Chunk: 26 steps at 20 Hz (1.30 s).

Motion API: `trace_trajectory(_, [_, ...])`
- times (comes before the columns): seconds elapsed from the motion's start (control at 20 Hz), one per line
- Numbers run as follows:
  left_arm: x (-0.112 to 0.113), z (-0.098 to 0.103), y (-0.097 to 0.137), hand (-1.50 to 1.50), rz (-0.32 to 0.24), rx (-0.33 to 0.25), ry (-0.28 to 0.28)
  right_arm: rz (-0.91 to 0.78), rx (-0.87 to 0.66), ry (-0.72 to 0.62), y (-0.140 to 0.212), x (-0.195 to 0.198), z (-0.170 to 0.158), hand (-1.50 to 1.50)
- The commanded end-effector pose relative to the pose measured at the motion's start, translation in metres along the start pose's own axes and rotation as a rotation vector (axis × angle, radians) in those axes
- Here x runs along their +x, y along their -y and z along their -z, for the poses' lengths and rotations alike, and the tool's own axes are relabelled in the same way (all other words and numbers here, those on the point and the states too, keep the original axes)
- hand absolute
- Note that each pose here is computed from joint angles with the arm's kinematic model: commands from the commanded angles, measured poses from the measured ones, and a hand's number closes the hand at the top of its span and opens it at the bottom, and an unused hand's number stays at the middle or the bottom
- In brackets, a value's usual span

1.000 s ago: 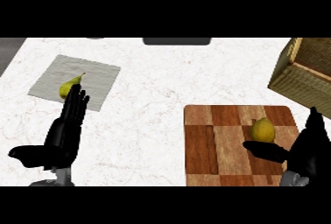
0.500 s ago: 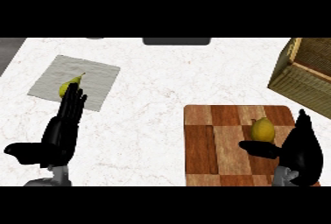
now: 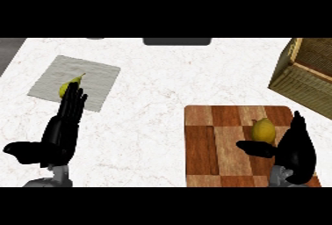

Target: Pick the lemon from the cutting board and place it in the basket

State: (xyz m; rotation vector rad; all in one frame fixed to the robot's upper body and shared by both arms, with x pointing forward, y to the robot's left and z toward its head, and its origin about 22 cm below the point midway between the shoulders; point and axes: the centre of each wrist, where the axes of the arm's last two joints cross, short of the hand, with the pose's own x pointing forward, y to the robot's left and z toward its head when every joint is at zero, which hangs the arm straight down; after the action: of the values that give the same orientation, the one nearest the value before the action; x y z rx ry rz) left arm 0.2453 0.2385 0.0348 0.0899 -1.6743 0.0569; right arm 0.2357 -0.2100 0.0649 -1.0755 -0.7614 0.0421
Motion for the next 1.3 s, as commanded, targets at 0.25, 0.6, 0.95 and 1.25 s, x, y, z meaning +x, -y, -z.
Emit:
trace_trajectory(0.25, [0.008, -0.010, 0.005, 0.00, 0.005, 0.005, -0.021, 0.058, -0.020, -0.128, -0.012, -0.010, 0.012, -1.50])
trace_trajectory(0.6, [-0.004, -0.009, 0.000, 0.00, -0.006, 0.002, -0.003, -0.082, 0.035, -0.056, -0.023, 0.004, 0.021, 1.50])
trace_trajectory(0.95, [-0.004, -0.002, 0.008, 0.00, -0.005, -0.005, -0.024, -0.108, 0.053, -0.010, -0.037, -0.012, 0.027, 1.50])
trace_trajectory(1.25, [-0.003, -0.003, 0.012, 0.00, 0.004, 0.002, 0.005, -0.114, -0.011, 0.022, -0.022, 0.037, 0.016, 1.50])
